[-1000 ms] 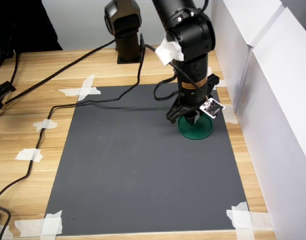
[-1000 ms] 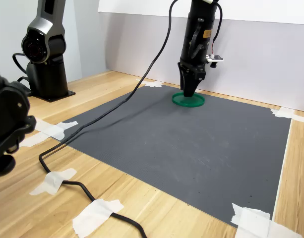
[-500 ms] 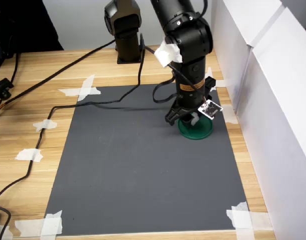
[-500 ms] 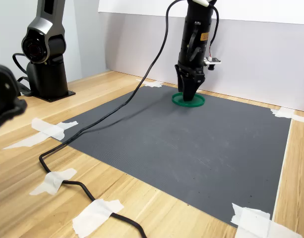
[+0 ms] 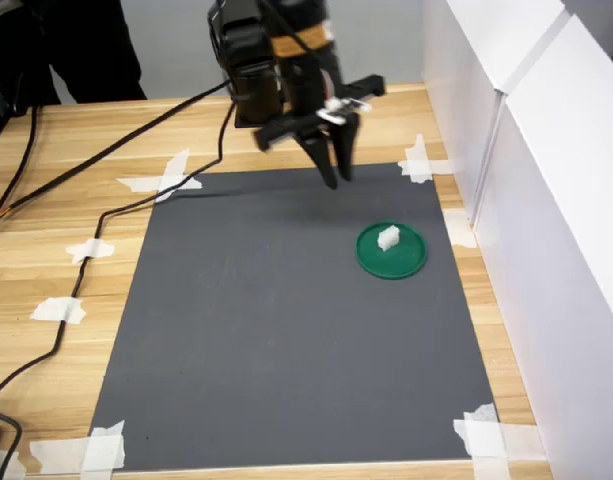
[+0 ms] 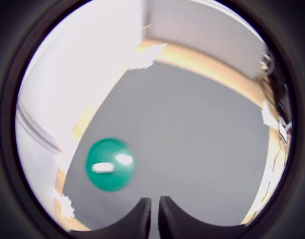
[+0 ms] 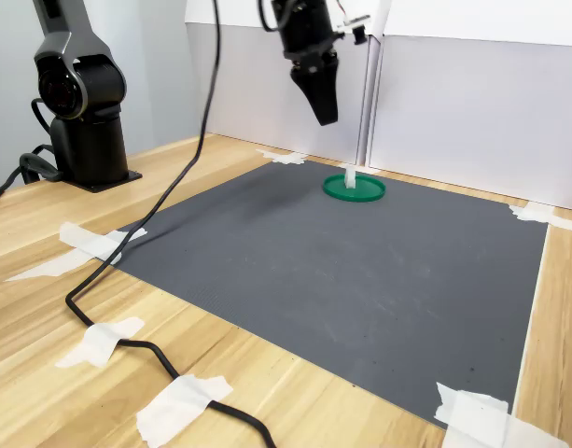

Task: Grasp a white terminal and put it on the green lid.

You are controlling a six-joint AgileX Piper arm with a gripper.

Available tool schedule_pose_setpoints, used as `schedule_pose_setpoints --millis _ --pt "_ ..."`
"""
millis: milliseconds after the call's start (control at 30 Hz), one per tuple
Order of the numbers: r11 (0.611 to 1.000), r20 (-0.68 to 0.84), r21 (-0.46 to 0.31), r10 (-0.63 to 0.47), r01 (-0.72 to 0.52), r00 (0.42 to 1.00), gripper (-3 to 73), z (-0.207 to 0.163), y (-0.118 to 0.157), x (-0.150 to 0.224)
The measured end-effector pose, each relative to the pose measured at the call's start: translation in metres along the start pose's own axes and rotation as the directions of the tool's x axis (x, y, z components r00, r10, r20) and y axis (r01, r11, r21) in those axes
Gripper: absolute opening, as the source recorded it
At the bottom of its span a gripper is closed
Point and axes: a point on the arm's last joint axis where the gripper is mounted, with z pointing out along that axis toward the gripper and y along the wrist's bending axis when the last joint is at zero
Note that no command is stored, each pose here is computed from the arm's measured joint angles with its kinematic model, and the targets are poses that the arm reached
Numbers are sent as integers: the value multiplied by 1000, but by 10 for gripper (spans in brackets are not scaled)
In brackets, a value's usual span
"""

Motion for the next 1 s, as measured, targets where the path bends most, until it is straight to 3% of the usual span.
schedule_pose_setpoints --millis 133,233,367,500,700,1000 --pt "980 179 180 48 -81 983 -9 -29 -29 36" --pt "941 335 296 56 -161 941 -14 -48 -38 68" --pt "895 512 380 8 -235 859 -16 -61 -33 104" --pt "875 617 405 -47 -265 786 -16 -64 -21 135" --pt "870 656 402 -56 -286 753 -16 -55 -9 172" --pt "863 762 368 -67 -345 644 -16 -68 -2 178"
